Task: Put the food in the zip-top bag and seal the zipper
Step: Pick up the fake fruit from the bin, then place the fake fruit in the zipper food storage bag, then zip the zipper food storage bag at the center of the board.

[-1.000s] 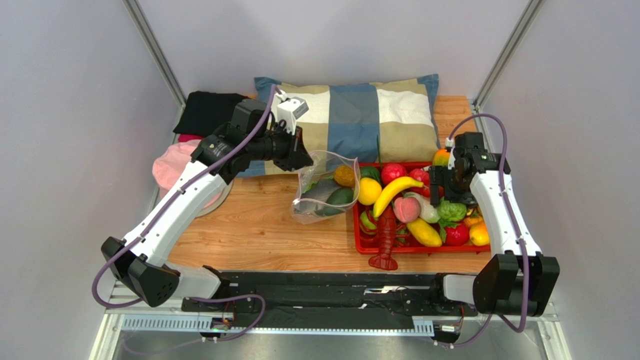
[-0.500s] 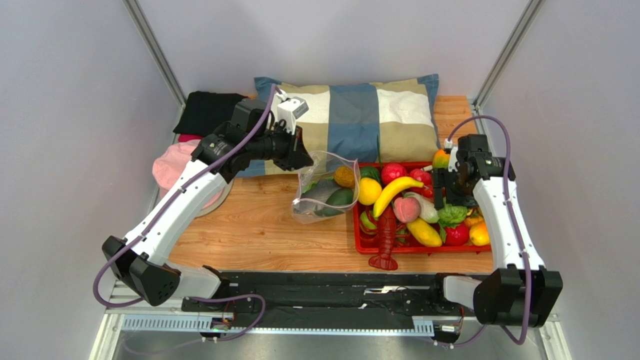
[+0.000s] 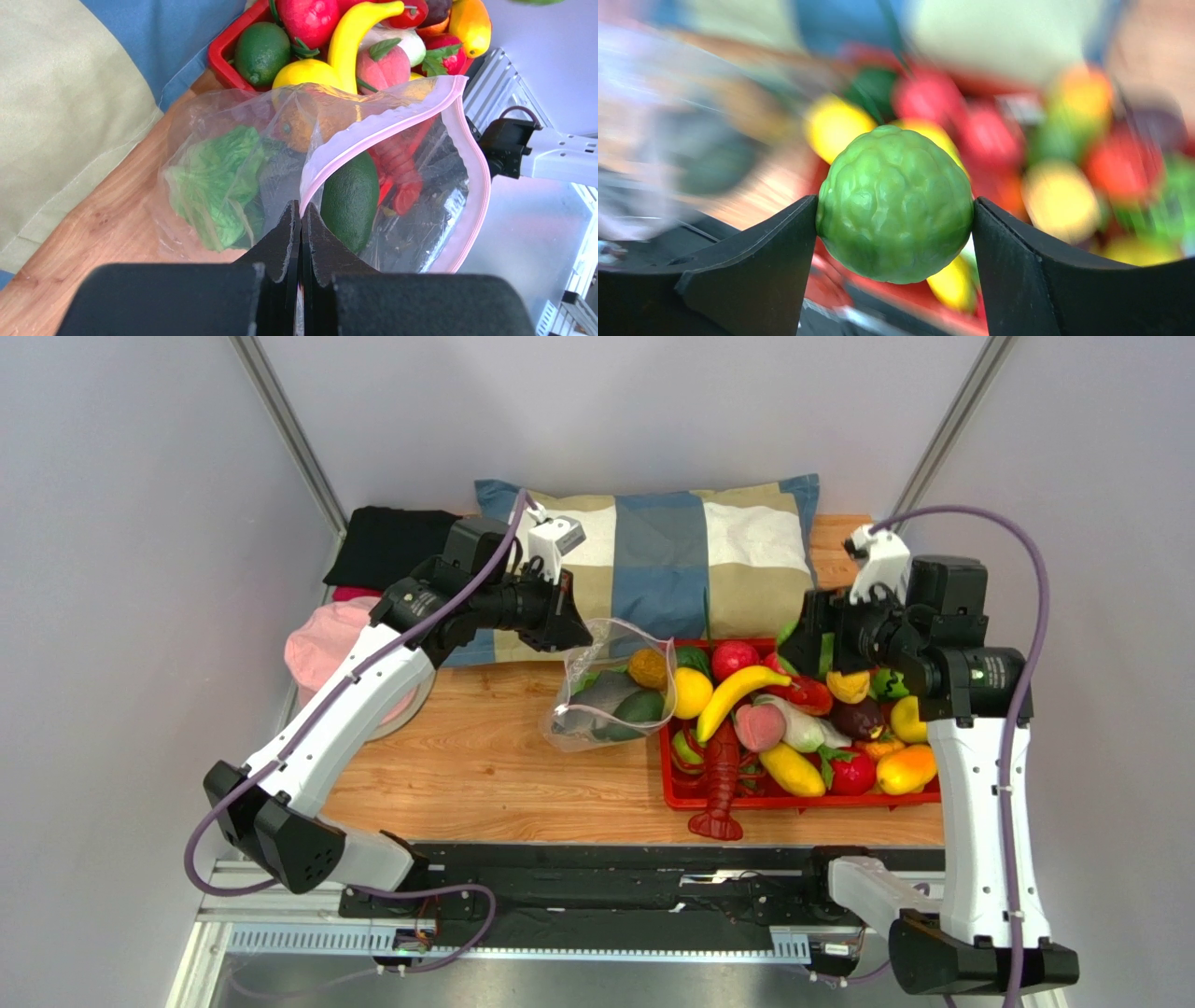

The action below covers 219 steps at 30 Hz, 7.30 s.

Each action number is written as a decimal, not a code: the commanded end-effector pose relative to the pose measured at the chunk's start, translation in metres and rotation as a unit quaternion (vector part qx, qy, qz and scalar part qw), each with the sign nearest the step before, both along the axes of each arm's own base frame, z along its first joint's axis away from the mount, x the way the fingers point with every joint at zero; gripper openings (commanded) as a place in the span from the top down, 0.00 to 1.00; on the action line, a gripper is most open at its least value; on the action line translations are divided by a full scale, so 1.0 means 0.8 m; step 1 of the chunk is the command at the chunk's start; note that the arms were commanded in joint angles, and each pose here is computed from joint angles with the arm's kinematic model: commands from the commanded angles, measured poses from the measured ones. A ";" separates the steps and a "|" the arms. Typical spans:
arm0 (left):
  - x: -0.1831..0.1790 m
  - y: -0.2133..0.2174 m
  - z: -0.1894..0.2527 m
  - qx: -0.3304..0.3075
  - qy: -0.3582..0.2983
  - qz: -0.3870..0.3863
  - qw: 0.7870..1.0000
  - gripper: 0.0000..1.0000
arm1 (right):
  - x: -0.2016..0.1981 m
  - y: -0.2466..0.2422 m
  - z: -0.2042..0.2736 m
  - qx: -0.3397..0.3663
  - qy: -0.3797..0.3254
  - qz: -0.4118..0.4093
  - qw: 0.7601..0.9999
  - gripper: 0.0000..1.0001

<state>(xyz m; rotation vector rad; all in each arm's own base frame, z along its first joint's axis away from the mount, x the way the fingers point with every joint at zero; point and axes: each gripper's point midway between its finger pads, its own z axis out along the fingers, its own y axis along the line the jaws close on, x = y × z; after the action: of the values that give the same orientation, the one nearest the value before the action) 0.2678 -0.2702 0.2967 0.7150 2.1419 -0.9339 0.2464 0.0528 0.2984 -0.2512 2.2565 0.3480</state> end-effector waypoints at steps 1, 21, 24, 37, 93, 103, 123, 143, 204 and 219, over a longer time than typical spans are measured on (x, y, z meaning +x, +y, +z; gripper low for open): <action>0.007 -0.005 0.028 -0.019 -0.018 -0.003 1.000 1.00 | 0.028 0.103 0.136 0.171 -0.147 0.128 0.966 0.62; 0.010 -0.017 0.036 -0.076 0.062 -0.011 0.995 1.00 | -0.019 0.286 0.074 0.049 -0.296 0.534 0.791 0.62; 0.009 -0.019 0.035 -0.077 0.068 -0.016 0.995 1.00 | -0.021 0.286 0.057 0.023 -0.296 0.557 0.776 0.60; 0.013 -0.023 0.034 -0.082 0.083 -0.019 0.993 1.00 | -0.028 0.293 0.048 0.003 -0.256 0.575 0.777 0.04; -0.069 0.124 0.016 -0.083 -0.319 -0.114 0.937 0.16 | -0.026 0.391 0.033 -0.066 -0.309 0.552 0.772 1.00; -0.044 0.090 0.008 -0.100 -0.359 -0.131 0.919 0.31 | -0.026 0.390 0.037 -0.063 -0.312 0.550 0.772 1.00; -0.052 0.080 0.023 -0.102 -0.329 -0.146 0.927 1.00 | -0.056 0.390 0.122 0.023 -0.316 0.570 0.758 0.33; -0.053 0.087 0.027 -0.089 -0.305 -0.124 0.940 1.00 | -0.038 0.443 0.077 0.028 -0.242 0.589 0.771 0.45; 0.005 0.188 0.063 -0.096 -0.251 0.111 0.957 1.00 | 0.023 0.211 -0.031 -0.158 -0.117 0.497 0.845 1.00; -0.046 0.178 0.074 -0.101 -0.263 0.040 0.959 1.00 | -0.030 0.215 0.001 -0.126 -0.125 0.539 0.823 1.00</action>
<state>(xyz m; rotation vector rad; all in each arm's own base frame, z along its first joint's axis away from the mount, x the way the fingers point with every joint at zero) 0.2539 -0.1280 0.3172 0.5482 1.7106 -0.8641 0.2547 0.2432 0.2823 -1.5958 1.6624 0.5332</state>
